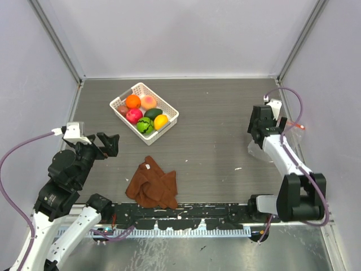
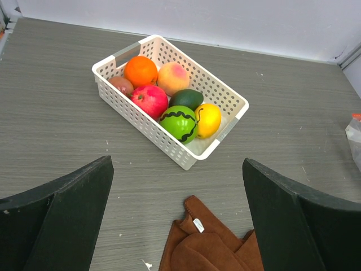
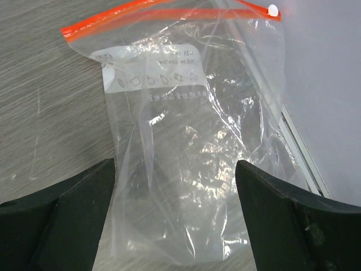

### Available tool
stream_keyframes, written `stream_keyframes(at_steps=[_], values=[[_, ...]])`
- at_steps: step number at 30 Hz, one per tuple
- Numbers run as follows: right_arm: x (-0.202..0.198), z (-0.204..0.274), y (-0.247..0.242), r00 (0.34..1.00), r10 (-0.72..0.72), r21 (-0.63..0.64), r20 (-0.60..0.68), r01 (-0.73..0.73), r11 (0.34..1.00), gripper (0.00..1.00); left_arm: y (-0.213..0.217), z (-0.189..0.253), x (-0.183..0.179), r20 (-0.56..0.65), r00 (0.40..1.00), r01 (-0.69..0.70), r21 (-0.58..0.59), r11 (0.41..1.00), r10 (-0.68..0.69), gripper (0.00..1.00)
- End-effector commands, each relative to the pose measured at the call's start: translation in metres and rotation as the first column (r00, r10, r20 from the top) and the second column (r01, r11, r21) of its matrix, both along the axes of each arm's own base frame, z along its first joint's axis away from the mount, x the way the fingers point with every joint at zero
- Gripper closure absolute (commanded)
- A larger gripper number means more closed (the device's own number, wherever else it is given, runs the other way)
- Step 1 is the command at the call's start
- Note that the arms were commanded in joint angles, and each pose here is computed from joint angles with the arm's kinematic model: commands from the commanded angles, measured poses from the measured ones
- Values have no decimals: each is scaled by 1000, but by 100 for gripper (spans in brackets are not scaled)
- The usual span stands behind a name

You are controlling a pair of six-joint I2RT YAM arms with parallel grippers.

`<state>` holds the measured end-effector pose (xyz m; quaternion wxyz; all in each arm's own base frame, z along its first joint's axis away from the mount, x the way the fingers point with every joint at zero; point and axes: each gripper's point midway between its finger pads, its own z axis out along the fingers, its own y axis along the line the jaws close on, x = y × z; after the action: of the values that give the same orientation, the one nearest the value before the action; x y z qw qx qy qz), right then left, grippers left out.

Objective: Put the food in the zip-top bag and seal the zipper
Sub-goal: Pick up the zipper food storage bag at the center of the board.

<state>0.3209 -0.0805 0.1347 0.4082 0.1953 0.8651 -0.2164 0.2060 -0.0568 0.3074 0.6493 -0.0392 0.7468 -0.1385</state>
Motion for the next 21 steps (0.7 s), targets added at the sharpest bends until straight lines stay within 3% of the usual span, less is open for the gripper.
stream_keyframes(at_steps=[1, 7, 13, 21], values=[[36, 22, -15, 995, -50, -62, 89, 56, 996, 10, -3, 14, 4, 51, 999, 6, -9, 1000, -6, 2], [48, -9, -22, 999, -53, -87, 0, 53, 995, 18, -4, 13, 5, 48, 999, 12, -5, 1000, -12, 2], [51, -37, -28, 996, -59, -94, -65, 52, 994, 37, -6, 12, 5, 46, 999, 21, 0, 1000, -21, 2], [50, -37, -25, 996, -35, -86, -76, 29, 996, 86, -10, 11, 5, 43, 998, 40, 0, 999, -40, 2]])
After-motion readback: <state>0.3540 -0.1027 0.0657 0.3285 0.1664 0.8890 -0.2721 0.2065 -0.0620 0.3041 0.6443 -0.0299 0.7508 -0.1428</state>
